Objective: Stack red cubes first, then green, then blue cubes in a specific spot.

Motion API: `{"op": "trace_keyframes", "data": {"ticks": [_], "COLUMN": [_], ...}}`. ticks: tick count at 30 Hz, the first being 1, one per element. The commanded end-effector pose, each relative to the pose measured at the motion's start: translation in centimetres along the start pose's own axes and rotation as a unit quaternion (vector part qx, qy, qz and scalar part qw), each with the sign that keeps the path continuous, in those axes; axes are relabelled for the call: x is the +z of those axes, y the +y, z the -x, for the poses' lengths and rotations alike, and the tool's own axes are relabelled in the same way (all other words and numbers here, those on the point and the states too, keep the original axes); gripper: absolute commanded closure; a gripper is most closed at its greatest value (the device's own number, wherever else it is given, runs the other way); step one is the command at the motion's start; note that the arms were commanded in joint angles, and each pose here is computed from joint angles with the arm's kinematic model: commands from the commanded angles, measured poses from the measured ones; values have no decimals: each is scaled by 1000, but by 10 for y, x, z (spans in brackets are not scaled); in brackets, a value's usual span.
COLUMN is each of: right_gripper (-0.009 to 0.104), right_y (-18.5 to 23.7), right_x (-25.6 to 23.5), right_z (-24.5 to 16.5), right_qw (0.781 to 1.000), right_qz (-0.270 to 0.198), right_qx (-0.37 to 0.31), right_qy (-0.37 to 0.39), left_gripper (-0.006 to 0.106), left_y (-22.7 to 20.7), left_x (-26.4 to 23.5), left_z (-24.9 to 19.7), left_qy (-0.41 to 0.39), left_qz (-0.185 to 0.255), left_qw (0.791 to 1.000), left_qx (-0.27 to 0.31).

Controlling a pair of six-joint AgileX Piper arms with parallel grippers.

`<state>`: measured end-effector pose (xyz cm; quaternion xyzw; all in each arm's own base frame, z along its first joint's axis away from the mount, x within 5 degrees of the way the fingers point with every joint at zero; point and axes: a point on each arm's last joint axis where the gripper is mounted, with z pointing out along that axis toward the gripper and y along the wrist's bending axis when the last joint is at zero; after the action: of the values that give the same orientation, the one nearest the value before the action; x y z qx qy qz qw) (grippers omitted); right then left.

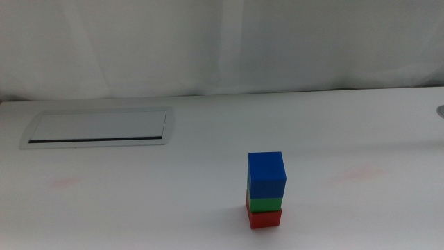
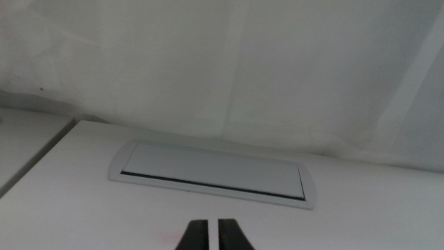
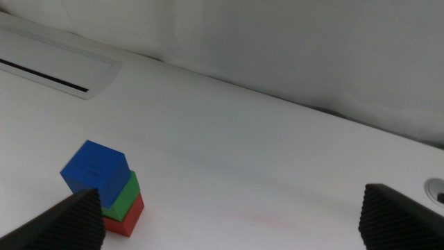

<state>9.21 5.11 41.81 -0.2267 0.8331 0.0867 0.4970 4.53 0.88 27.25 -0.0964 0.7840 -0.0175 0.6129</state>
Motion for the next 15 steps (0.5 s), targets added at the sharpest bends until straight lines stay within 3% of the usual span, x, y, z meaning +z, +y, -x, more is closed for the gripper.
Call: {"op": "trace_keyframes", "data": {"ticks": [1,8,13,15], "right_gripper": [-6,-6,-6,-6], "right_y": [2,2,2,3], "right_x": [1,1,1,1], "right_z": [1,3,3,3], "right_qw": [1000,1000,999,999], "right_qz": [8,8,13,13], "right_qx": [-10,-13,-20,-19], "right_qy": [-12,-21,-24,-24], "left_gripper": [102,102,102,102], "left_y": [0,0,8,9], "left_x": [2,30,40,39], "left_z": [-7,-53,-97,-99], "left_qy": [-5,-33,61,81], "left_qz": [-4,-39,-14,-5], "left_qw": [1000,998,998,995], "left_qx": [-4,-21,-27,-56]}}
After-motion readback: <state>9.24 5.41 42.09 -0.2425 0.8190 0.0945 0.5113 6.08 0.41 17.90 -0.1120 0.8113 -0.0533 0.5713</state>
